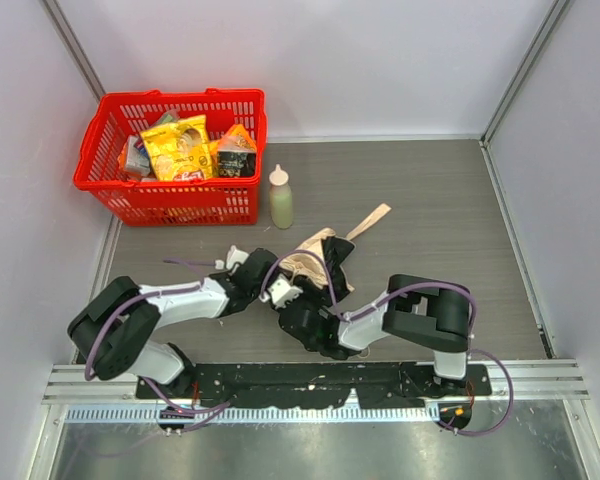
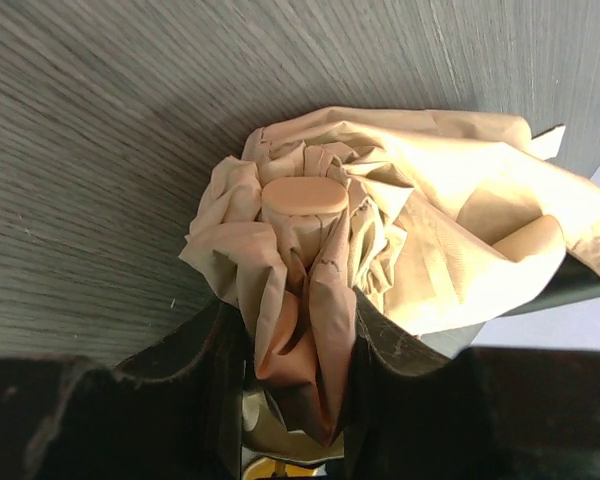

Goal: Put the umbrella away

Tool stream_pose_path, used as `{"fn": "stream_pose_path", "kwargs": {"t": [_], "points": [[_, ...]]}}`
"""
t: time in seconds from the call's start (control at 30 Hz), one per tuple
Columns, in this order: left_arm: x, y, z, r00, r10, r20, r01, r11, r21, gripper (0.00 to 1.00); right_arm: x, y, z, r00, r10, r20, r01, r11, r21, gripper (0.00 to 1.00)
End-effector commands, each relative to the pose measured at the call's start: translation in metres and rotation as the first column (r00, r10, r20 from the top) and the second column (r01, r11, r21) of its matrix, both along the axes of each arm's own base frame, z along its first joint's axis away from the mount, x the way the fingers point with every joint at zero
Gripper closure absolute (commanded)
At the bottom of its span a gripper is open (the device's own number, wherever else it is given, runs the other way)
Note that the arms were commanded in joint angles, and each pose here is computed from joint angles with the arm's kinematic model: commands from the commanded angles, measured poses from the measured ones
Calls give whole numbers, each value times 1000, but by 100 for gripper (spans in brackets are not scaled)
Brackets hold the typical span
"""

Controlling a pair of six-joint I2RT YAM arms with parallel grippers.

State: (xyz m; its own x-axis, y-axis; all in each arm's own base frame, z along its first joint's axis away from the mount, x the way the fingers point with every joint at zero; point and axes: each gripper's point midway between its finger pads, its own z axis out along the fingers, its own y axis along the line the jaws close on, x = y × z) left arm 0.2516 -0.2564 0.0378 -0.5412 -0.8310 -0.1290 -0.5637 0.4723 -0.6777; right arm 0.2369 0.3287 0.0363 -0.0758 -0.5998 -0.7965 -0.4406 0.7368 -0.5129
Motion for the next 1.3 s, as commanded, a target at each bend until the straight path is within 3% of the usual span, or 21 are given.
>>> {"fn": "stream_pose_path", "kwargs": {"t": [0.0, 0.03, 0.07, 0.13, 0.23, 0.37, 0.5, 0.67, 0.77, 1.03, 1.27], "points": [[-58, 43, -54, 972, -26, -233, 74, 976, 202, 100, 10, -32, -17, 992, -124, 17, 125, 984, -124, 62], [-58, 43, -53, 973, -25, -231, 73, 977, 199, 100, 10, -37, -22, 991, -132, -10, 129, 984, -121, 71], [-57, 43, -53, 974, -24, -226, 70, 978, 198, 100, 9, -37, -23, 991, -127, -32, 122, 986, -117, 86], [-56, 43, -52, 975, -17, -220, 60, 980, 192, 100, 4, -38, -32, 989, -106, -102, 96, 991, -98, 99], [-53, 43, -48, 982, -9, -187, 42, 984, 174, 100, -11, -35, -51, 970, -14, -244, 6, 999, -35, 99], [-41, 43, -38, 995, -6, -97, 19, 990, 139, 96, -31, -21, -68, 888, 146, -437, -94, 986, 139, 99], [-33, 44, -24, 1000, 6, 0, -6, 997, 73, 49, -37, -21, -72, 835, 199, -513, -86, 968, 235, 99], [-28, 54, -5, 993, 2, 116, -7, 999, 46, 1, -39, -18, -71, 772, 265, -578, -79, 942, 326, 99], [-29, 62, 4, 989, 0, 146, -8, 998, 56, 0, -40, -17, -70, 717, 302, -629, -44, 919, 392, 99], [-14, 43, 3, 989, -26, 146, 18, 998, 58, 0, -55, -5, -64, 454, 507, -732, 56, 804, 592, 99], [9, 22, 7, 981, -49, 186, 37, 997, 66, 0, -54, -8, -64, 336, 583, -740, 174, 734, 657, 99]]}}
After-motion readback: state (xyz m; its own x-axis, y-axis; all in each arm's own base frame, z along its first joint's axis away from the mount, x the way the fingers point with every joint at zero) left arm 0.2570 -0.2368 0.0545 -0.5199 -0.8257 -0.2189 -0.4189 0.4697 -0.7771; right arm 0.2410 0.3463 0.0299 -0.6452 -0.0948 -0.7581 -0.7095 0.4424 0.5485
